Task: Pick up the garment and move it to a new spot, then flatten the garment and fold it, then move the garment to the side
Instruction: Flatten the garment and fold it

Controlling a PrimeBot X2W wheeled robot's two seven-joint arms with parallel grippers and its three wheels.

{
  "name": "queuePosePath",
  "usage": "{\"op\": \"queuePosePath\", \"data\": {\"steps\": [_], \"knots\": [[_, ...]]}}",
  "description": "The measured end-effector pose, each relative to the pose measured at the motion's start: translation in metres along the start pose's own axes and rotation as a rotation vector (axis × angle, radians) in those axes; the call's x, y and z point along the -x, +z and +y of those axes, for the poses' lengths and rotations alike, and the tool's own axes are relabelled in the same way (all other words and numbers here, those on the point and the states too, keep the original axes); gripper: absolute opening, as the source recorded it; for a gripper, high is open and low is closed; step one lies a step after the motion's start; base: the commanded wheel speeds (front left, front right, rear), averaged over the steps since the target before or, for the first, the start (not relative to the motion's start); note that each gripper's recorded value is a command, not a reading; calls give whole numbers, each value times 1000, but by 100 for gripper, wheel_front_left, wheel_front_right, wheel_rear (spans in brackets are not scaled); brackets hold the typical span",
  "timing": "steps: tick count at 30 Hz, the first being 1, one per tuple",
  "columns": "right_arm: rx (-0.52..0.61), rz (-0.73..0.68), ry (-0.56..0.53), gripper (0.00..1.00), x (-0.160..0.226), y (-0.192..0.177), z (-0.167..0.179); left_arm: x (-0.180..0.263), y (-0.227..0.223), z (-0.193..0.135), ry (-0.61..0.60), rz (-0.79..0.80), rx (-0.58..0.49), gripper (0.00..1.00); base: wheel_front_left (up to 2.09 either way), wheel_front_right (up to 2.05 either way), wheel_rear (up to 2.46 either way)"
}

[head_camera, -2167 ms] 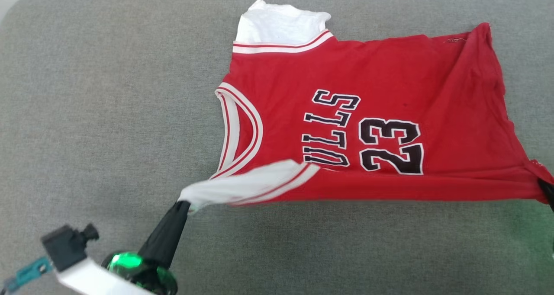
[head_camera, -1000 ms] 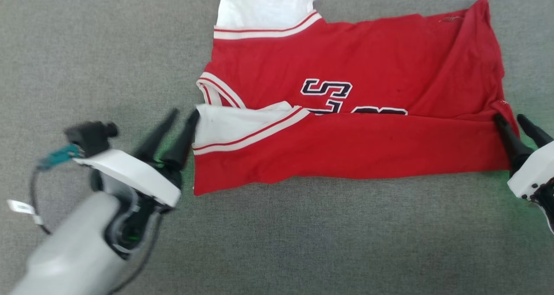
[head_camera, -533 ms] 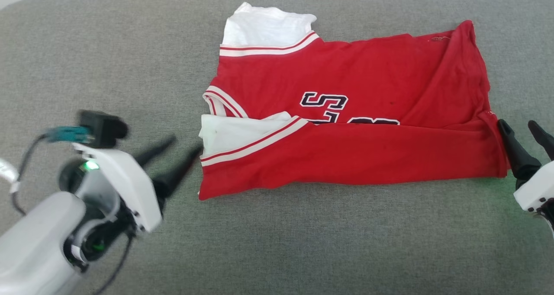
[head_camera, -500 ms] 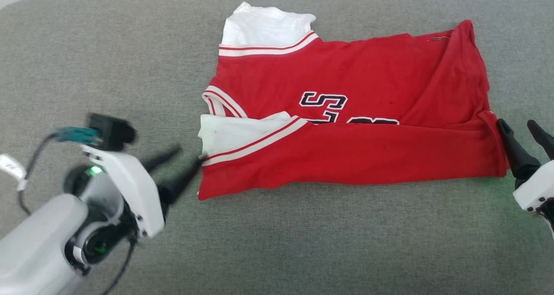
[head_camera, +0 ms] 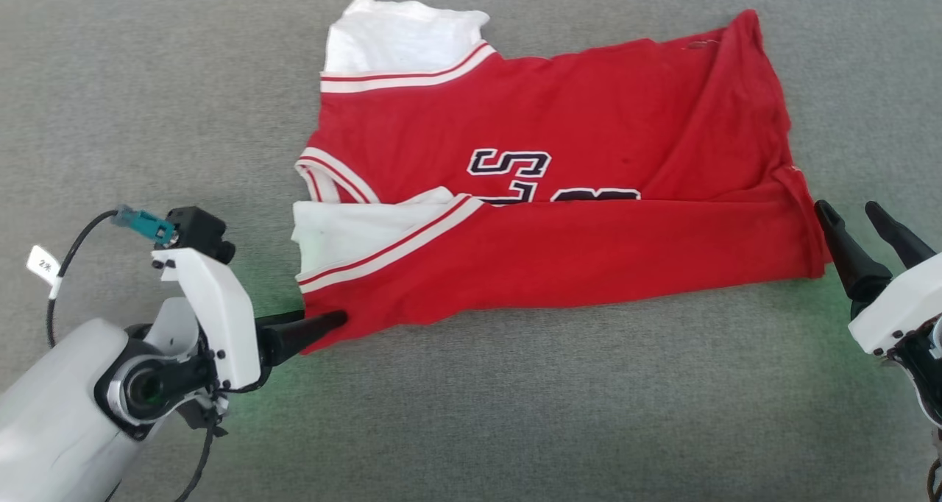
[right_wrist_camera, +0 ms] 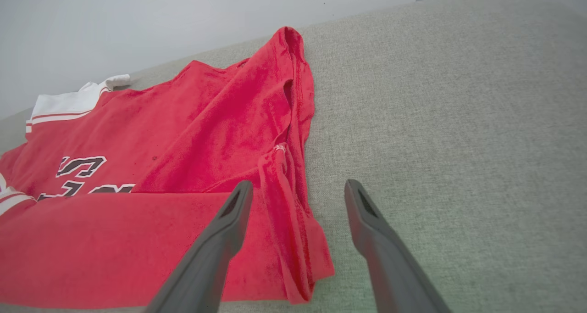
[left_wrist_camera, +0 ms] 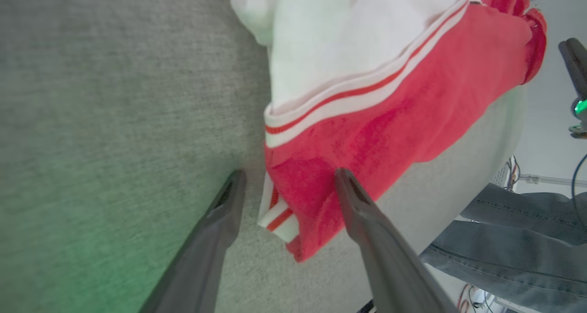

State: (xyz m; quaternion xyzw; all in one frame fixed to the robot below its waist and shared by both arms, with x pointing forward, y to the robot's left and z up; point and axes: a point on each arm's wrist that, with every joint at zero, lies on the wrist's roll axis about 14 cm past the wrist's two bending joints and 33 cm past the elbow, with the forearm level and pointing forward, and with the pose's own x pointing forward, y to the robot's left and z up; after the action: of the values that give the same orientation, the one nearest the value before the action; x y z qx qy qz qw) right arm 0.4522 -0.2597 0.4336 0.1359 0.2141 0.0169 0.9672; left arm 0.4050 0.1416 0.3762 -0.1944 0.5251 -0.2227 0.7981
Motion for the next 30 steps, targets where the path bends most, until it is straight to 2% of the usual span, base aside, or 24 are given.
{"op": "queuePosePath", "data": {"steps": [1, 3, 4, 6, 7, 10, 16, 22, 25, 26, 27, 28, 30], "knots": [[-1, 1, -5, 100, 1, -1, -2, -4, -1, -4, -21, 15, 15, 96, 0, 0, 0], [-5, 5, -12, 100, 2, -2, -5, -10, -3, -8, -38, 54, 21, 82, 0, 0, 0], [-8, 8, -15, 100, 3, -3, -6, -12, -5, -9, -41, 73, 17, 71, 0, 0, 0], [-6, 13, -17, 100, 4, -4, -7, -16, -7, -12, -52, 97, 21, 38, 0, 0, 0], [-4, 17, -17, 100, 4, -4, -7, -19, -7, -15, -59, 100, 22, 0, 0, 0, 0], [15, 64, -7, 100, 5, -11, -5, -24, -7, -16, -70, 102, 34, 0, 0, 0, 0], [154, 251, 23, 100, 3, -27, -4, -25, -5, -18, -86, 66, 20, 0, 0, 0, 0], [247, 483, 44, 100, -5, -52, -2, -28, 0, -19, -98, 24, 4, 0, 0, 0, 0], [267, 530, 52, 100, -13, -53, -1, -30, 1, -18, -100, 8, -1, 0, 0, 0, 0], [275, 544, 60, 49, -15, -54, 1, -30, 1, -18, -99, 2, -1, 0, 0, 0, 0], [276, 552, 68, 30, -17, -55, 3, -30, 1, -17, -99, -2, 2, 0, 0, 0, 0], [271, 555, 71, 0, -19, -55, 3, -30, 1, -17, -100, -10, 4, 0, 0, 0, 0], [273, 561, 78, 0, -22, -56, 4, -30, 2, -15, -96, -22, 6, 0, 0, 0, 0]]}}
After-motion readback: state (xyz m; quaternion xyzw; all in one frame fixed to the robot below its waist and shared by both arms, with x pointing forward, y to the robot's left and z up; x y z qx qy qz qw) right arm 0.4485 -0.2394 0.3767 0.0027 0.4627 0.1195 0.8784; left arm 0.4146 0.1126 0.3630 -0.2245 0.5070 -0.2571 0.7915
